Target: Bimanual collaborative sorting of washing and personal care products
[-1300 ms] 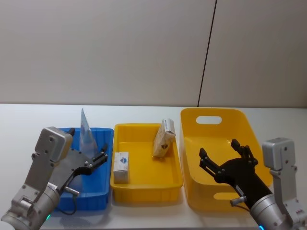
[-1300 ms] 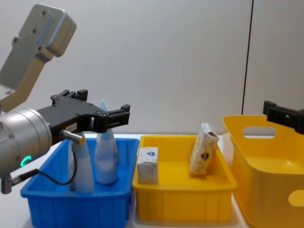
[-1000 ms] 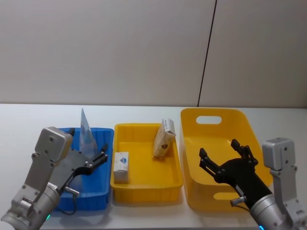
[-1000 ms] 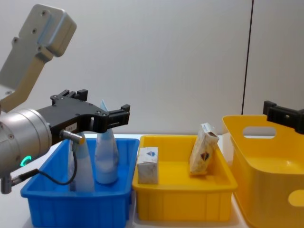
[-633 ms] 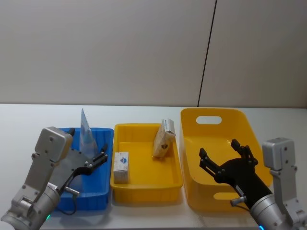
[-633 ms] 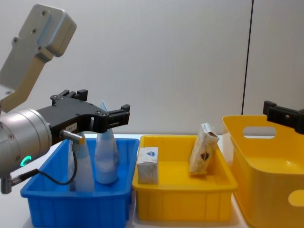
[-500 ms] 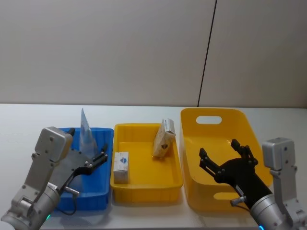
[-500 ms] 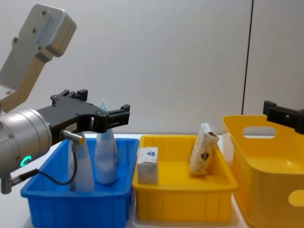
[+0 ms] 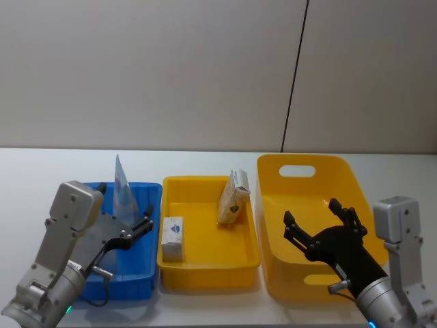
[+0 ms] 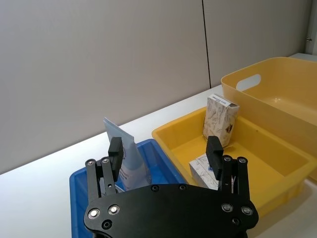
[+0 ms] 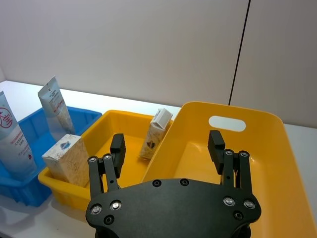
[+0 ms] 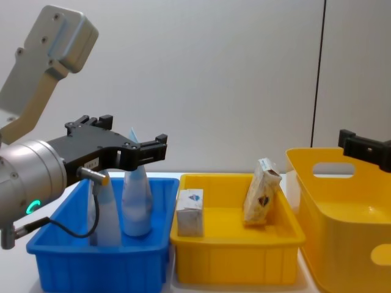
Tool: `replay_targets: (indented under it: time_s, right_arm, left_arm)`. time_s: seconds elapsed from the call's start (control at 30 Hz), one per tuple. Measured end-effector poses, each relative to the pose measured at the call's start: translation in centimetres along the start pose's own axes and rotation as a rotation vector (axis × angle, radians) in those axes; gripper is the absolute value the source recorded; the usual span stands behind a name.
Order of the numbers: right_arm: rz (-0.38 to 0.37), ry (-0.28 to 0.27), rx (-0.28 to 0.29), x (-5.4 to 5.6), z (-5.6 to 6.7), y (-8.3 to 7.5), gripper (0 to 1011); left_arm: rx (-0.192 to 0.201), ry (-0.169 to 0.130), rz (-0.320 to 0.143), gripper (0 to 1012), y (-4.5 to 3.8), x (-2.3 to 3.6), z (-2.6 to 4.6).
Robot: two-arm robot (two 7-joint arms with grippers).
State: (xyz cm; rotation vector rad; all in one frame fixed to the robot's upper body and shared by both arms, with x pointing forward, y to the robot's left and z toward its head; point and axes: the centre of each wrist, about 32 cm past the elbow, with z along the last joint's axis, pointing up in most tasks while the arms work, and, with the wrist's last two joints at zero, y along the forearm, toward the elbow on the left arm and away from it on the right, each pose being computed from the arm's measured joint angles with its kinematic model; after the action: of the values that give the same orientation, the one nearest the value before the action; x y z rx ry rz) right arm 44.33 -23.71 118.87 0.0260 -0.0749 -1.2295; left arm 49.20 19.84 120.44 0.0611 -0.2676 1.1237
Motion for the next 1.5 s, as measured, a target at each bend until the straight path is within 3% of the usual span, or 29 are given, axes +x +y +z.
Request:
replay_targets:
  time_s: [0.53, 0.73, 1.03, 1.23, 1.27, 1.5]
  right_arm:
    - [0.012, 0.006, -0.012, 0.0, 0.1, 0.6, 1002]
    - [0.045, 0.042, -0.053, 0.1, 0.4, 1.9, 1002]
    - [0.113, 0.146, -0.128, -0.6, 1.1, 4.7, 1002]
    - [0.158, 0.211, -0.184, -1.4, 1.4, 6.5, 1002]
    - [0.18, 0.237, -0.212, -1.8, 1.5, 7.3, 1002]
    - [0.237, 0.282, -0.298, -3.6, 1.7, 9.9, 1002]
  left_arm:
    - [0.0, 0.0, 0.0, 1001, 0.0, 0.0, 0.0]
    - [0.0, 0.0, 0.0, 1002, 0.0, 0.0, 0.0]
    - [0.0, 0.0, 0.0, 1001, 0.0, 0.0, 0.0]
    - [0.0, 0.0, 0.0, 1001, 0.0, 0.0, 0.0]
    - [0.0, 0.0, 0.0, 1001, 0.0, 0.0, 0.0]
    - [0.0, 0.0, 0.0, 1001, 0.0, 0.0, 0.0]
